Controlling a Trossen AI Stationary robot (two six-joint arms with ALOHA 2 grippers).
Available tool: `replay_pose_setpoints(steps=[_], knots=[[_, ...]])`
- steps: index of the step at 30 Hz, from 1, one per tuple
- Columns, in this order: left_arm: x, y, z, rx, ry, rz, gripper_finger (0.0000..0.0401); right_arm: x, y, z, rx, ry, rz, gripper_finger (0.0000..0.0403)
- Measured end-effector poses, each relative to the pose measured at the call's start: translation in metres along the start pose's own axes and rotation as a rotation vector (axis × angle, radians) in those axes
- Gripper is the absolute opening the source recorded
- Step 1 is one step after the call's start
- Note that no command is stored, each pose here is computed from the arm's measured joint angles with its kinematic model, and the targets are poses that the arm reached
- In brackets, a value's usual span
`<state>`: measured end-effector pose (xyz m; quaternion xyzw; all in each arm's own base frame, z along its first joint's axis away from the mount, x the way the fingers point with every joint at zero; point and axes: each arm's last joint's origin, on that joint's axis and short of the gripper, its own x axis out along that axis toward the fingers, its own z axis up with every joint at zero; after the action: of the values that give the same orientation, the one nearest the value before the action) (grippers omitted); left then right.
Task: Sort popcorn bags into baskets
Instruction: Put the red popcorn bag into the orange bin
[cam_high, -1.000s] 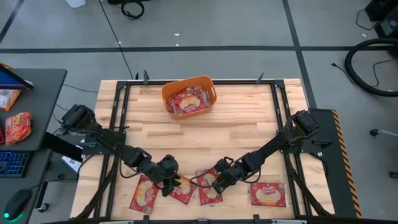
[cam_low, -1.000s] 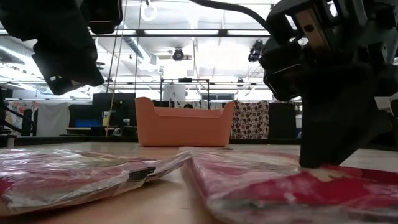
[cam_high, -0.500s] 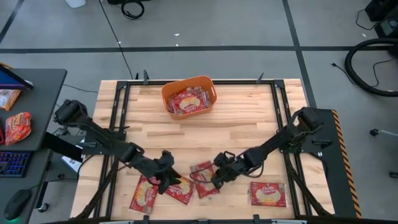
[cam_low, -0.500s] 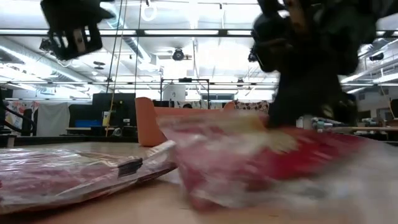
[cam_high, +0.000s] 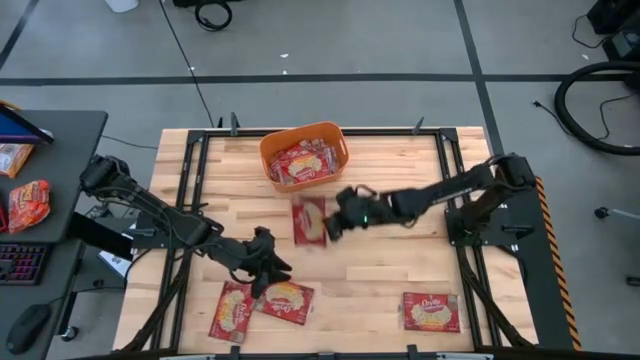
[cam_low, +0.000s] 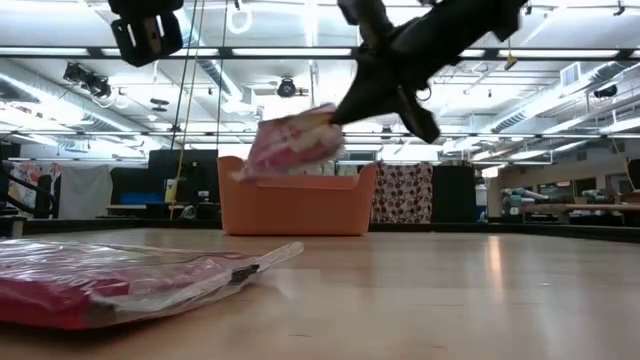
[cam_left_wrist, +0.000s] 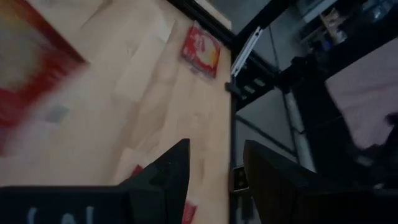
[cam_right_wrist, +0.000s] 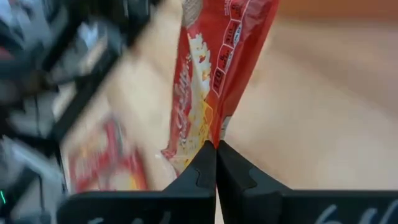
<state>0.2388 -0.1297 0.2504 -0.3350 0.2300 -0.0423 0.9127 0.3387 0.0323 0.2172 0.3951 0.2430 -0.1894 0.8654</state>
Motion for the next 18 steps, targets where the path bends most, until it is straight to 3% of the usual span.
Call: replay_pose_setpoints(steps=[8, 18], knots=[[0.002, 0.011, 0.004, 0.034, 0.034, 0.047, 0.0156, 0.003, -0.032, 0.075, 0.213, -0.26, 0.052, 0.0004], [0.005, 0.02, 0.015, 0.021, 0.009, 0.068, 0.0156, 0.004, -0.077, 0.117, 0.47, -0.463, -0.073, 0.0009]])
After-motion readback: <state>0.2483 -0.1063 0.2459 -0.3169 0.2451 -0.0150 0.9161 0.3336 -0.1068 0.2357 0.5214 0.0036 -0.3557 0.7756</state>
